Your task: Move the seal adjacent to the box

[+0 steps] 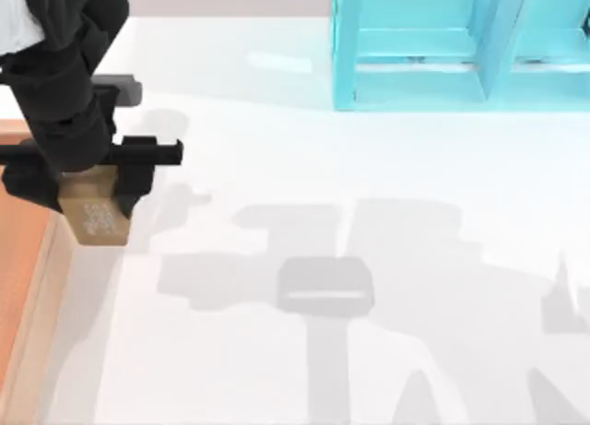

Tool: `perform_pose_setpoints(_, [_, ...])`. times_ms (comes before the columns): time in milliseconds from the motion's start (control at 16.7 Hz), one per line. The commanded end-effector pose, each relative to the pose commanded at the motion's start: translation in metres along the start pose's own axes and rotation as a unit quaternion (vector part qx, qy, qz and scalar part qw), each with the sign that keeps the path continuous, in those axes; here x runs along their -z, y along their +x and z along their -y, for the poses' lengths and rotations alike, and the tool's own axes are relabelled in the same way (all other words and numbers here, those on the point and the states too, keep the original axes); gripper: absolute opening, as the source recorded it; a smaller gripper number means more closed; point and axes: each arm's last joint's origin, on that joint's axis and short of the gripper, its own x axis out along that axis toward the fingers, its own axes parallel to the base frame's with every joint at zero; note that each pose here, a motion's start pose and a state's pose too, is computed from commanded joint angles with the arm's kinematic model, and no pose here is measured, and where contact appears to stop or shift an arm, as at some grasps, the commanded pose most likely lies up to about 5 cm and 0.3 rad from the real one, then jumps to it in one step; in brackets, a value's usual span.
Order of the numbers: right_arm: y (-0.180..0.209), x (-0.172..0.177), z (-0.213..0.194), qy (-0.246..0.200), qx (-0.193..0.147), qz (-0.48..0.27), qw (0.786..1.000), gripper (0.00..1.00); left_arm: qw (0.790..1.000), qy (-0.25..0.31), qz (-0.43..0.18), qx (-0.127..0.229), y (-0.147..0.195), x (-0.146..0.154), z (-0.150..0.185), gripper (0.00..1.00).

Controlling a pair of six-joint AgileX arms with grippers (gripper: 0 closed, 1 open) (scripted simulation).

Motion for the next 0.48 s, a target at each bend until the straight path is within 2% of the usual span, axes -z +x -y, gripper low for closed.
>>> perform_pose_setpoints(300, [0.0000, 0.0000, 0.0000, 0.000, 0.000, 0.000, 1.000, 1.00, 1.000, 0.000, 0.000, 0.000, 0.0000, 0.0000, 0.0000, 0.98])
perform_pose_setpoints(480, [0.0000, 0.0000, 0.0000, 0.000, 0.000, 0.000, 1.000, 1.00, 1.000, 0.000, 0.000, 0.000, 0.0000, 0.0000, 0.0000, 1.00])
